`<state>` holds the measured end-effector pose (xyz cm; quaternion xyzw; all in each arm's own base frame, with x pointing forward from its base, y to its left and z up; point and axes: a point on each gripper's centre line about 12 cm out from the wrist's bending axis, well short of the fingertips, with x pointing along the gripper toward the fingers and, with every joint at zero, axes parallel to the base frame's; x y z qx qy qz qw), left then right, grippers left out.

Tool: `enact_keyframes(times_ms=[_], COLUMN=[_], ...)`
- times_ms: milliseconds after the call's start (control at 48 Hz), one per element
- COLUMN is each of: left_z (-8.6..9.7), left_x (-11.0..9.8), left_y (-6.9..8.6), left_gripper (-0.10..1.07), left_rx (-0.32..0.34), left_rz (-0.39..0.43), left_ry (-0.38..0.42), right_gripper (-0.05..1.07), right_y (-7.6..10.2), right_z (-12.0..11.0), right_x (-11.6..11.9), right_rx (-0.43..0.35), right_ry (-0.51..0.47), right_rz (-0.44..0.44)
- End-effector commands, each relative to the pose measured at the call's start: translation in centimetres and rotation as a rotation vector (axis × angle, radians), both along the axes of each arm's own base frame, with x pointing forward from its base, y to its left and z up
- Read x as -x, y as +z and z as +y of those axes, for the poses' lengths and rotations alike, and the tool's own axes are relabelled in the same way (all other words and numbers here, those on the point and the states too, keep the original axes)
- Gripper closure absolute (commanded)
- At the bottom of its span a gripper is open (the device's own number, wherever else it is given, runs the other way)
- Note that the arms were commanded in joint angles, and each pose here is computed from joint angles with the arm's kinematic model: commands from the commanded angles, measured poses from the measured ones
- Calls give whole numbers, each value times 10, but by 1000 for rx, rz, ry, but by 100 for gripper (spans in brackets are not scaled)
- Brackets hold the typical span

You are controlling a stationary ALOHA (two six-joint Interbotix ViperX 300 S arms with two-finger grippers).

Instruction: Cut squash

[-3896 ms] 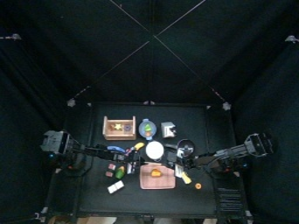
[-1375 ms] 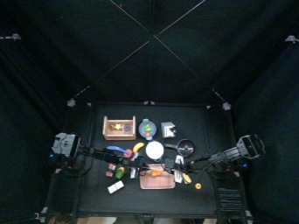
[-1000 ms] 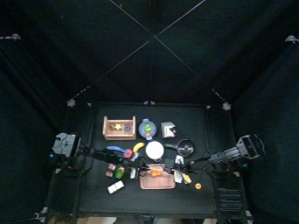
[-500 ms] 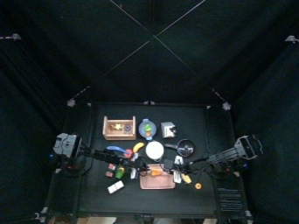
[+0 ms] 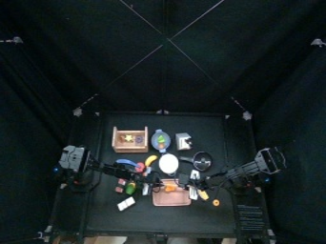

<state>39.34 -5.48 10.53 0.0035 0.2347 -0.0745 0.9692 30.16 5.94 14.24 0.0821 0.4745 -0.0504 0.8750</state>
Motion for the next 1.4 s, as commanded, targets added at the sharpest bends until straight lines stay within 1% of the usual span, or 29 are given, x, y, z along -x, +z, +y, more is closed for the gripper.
enact_keyframes(times_ms=[0, 125, 208, 438, 646, 896, 1083, 1250, 1375], left_z=[-3, -2, -2, -2, -2, -2, -2, -7, -11], left_x=[0, 2, 2, 2, 2, 2, -1, -5, -7], left_y=[-2, -8, -10, -11, -11, -12, -7, 4, 17], left_gripper=[50, 50, 50, 50, 51, 51, 51, 51, 51], left_rx=[-4, -11, -13, -14, -13, -13, -12, -12, -6], left_rz=[16, 63, 80, 91, 93, 94, 79, 46, 13], left_ry=[-8, -6, -4, -1, 0, 0, -1, -13, -22], right_gripper=[48, 48, 48, 48, 48, 48, 48, 48, 48], right_y=[6, 7, 9, 14, 14, 9, 10, 17, 24], right_z=[0, 0, 1, 1, 1, 0, 0, 0, 1], right_x=[-4, -5, -6, -9, -9, -7, -7, -7, -7], right_rx=[-5, -7, -8, -9, -10, -6, -8, -8, -10], right_ry=[-3, -4, -4, -1, -4, -4, -6, -7, -6], right_rz=[-21, -24, -28, -47, -45, -30, -31, -45, -63])
